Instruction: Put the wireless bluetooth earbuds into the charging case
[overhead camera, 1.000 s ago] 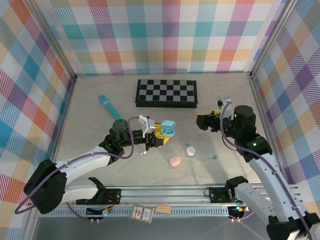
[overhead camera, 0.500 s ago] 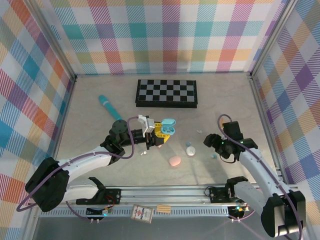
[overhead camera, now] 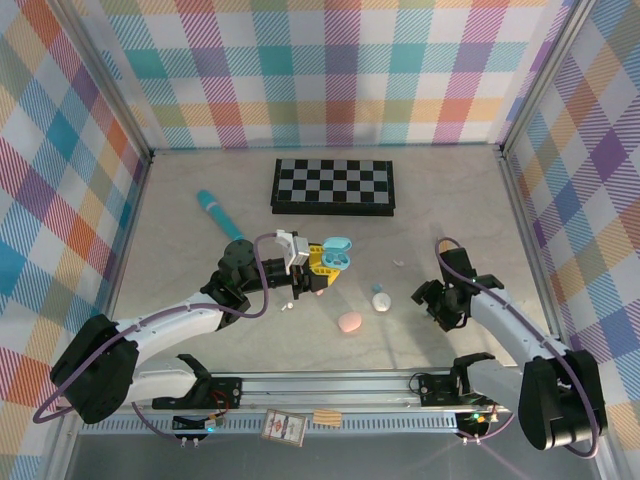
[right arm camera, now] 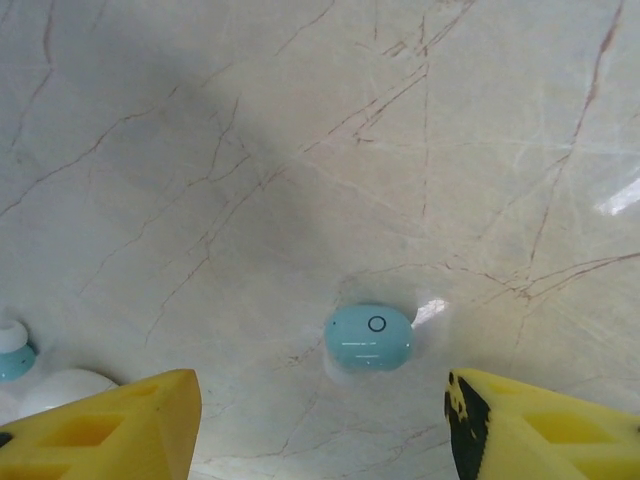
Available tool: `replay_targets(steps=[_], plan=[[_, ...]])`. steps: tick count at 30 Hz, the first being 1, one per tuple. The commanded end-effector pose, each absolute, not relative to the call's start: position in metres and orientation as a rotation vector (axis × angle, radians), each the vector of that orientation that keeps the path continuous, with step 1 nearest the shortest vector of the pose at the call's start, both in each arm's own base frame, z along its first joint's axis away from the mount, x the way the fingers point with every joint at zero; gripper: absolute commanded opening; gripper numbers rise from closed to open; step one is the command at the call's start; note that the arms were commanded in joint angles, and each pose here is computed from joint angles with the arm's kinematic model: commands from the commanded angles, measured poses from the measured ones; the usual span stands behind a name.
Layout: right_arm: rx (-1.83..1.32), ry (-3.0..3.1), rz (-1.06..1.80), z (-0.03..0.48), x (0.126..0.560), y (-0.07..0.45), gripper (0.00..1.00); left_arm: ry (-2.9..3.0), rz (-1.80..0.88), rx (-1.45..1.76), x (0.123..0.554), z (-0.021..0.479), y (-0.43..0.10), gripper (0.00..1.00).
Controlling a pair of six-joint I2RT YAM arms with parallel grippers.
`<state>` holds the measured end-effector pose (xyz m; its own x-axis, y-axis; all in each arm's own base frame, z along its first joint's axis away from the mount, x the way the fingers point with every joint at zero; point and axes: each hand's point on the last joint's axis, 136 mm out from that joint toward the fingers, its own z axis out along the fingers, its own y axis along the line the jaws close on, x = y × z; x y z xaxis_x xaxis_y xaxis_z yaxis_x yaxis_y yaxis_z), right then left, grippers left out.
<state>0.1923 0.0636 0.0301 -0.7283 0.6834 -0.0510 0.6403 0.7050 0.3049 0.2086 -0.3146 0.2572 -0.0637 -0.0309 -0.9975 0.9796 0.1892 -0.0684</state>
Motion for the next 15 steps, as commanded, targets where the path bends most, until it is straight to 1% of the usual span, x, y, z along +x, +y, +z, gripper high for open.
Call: replay_targets(steps=[1, 7, 15], plan=[[1.121, 2.721, 0.405, 0.027, 0.198, 0.063, 0.64, 1.279, -1.133, 1.027, 0.204, 0.264, -0.316, 0.29], [1.090, 2.700, 0.386, 0.029, 0.215, 0.061, 0.58, 1.288, -1.134, 1.028, 0.204, 0.264, -0.316, 0.29], [0.982, 2.701, 0.357, 0.035, 0.237, 0.060, 0.54, 1.295, -1.129, 1.031, 0.205, 0.265, -0.316, 0.29]])
